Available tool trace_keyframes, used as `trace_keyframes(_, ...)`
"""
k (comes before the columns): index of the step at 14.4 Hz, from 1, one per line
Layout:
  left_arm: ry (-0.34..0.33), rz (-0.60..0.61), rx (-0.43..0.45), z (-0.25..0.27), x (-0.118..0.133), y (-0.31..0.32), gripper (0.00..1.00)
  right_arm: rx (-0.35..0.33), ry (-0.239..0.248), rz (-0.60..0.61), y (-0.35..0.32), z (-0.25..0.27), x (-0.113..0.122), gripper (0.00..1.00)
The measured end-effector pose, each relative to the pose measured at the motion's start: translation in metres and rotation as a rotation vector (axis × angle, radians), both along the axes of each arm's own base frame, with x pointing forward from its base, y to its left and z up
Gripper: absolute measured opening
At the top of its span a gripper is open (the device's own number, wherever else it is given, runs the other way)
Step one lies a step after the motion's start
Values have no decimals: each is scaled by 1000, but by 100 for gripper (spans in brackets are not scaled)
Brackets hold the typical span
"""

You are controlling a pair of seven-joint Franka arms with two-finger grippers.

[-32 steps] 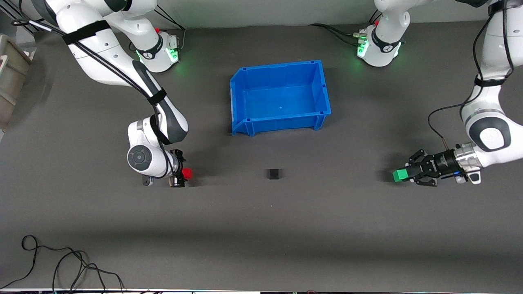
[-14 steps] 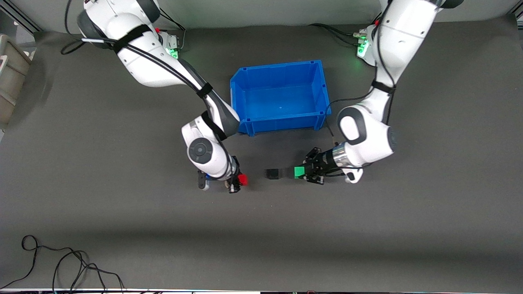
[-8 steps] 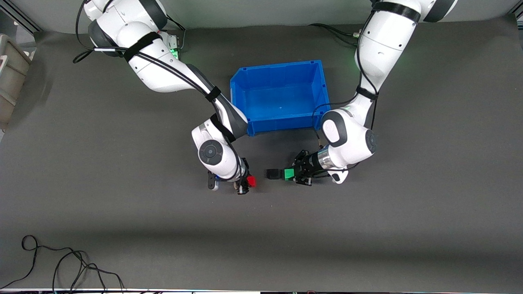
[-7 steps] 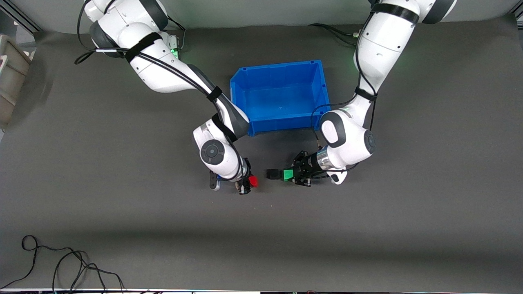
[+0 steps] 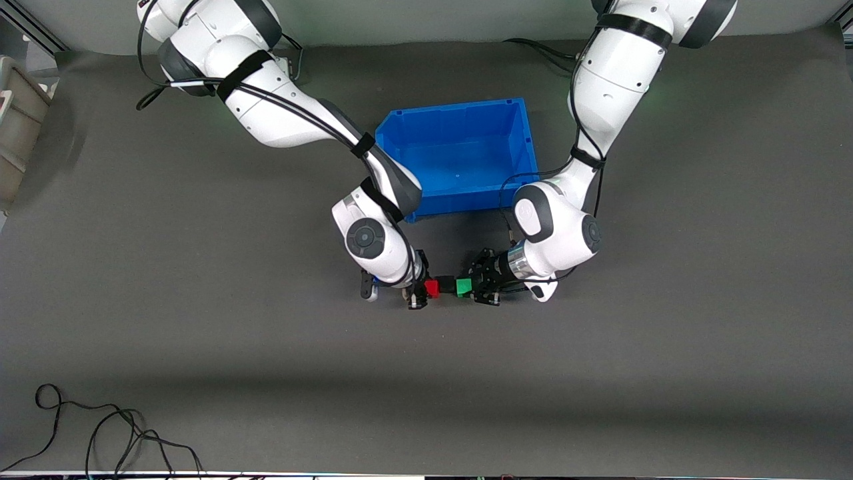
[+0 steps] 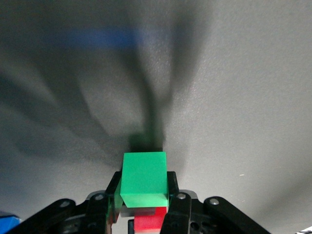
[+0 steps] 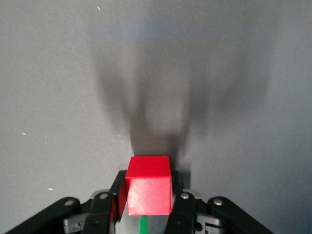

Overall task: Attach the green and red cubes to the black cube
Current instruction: 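Press the red and green cubes against the black cube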

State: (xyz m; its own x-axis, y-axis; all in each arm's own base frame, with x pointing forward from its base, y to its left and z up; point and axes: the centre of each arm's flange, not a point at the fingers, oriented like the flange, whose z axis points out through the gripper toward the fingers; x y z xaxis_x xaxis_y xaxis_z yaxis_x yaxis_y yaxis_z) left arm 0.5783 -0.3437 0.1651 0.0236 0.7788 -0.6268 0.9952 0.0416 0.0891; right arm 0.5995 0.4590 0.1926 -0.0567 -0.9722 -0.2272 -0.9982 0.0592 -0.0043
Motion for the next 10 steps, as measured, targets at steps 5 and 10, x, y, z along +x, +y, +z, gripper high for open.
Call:
trace_keyframes(5,-2,1,1,1,0,-2,37,-3,4,-7,1,-2,-1,39)
trace_keyframes(10,-23,-7,-4,9,5,-7,87,2,0,-9,2,1,0,71)
